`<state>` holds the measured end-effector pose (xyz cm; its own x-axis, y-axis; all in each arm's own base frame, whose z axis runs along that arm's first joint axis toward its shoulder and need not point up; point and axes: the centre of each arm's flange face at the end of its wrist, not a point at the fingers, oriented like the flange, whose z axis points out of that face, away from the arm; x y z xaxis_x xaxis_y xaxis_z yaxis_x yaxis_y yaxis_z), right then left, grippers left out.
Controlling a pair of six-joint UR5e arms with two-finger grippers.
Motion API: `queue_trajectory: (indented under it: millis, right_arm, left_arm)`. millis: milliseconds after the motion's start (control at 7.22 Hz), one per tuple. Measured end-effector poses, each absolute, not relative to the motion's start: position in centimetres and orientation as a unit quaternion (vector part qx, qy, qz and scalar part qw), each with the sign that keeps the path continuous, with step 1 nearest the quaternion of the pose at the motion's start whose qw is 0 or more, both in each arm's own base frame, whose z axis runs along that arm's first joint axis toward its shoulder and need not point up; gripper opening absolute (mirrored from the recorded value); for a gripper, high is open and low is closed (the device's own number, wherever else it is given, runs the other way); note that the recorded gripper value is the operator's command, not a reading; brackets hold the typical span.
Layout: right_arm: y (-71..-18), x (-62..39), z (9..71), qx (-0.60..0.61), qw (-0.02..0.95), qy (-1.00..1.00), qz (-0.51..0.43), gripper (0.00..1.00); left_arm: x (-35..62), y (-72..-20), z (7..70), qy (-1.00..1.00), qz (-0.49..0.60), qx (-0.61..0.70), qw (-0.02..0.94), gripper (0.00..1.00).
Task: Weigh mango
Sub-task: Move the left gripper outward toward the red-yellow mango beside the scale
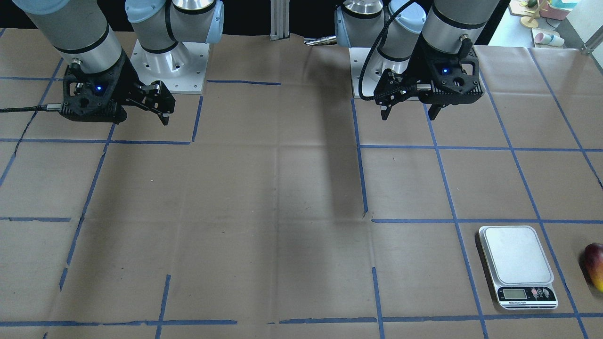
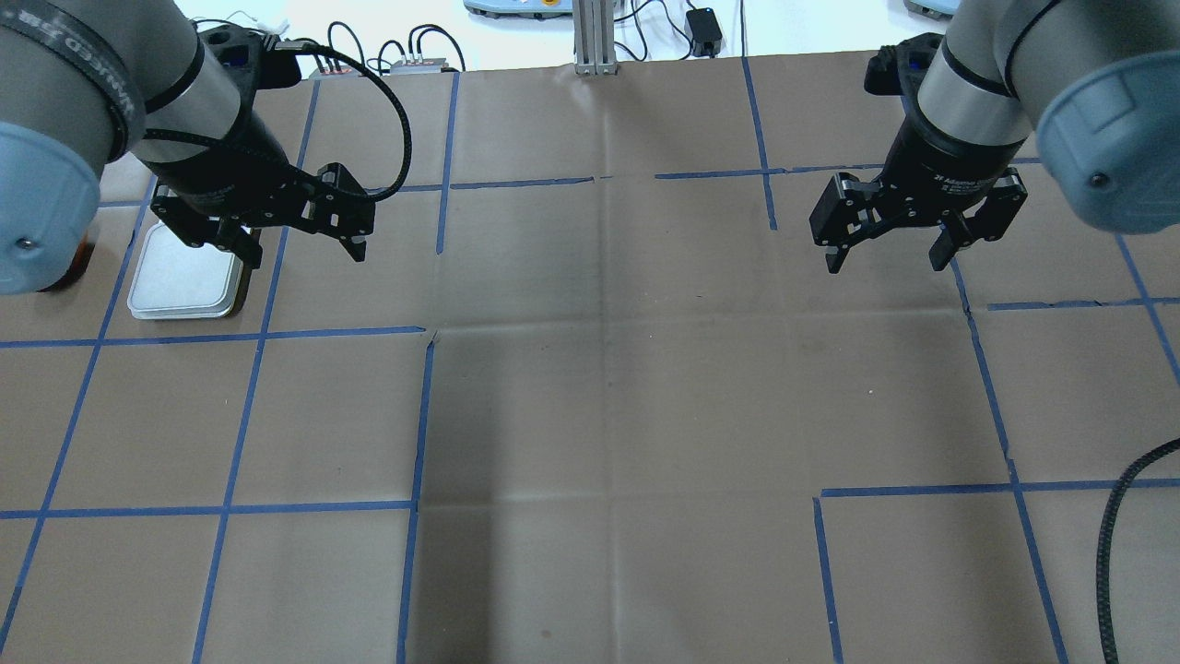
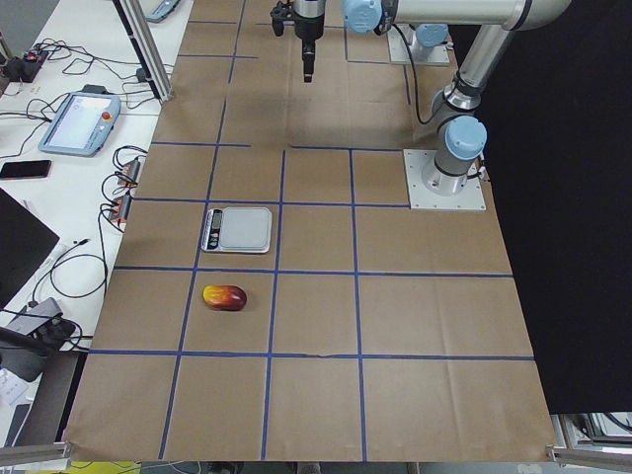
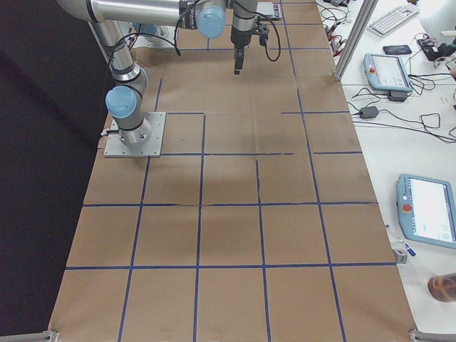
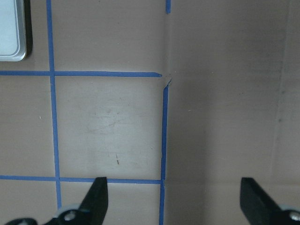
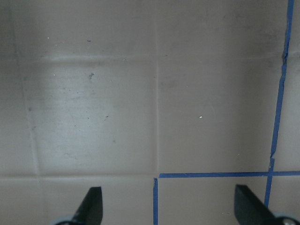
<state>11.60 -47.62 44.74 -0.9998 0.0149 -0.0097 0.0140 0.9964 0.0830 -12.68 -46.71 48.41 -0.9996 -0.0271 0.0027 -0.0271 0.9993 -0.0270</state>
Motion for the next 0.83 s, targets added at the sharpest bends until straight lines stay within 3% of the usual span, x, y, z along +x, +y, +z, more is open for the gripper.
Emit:
queue_trajectory:
  millis: [831]
  right_arm:
    - [-47.6, 11.6, 44.7, 0.007, 0.005, 0.999, 0.042, 1.00]
  left_arm:
    - [-11.2, -47.5, 48.3, -1.000, 0.015, 0.013, -0.002, 1.00]
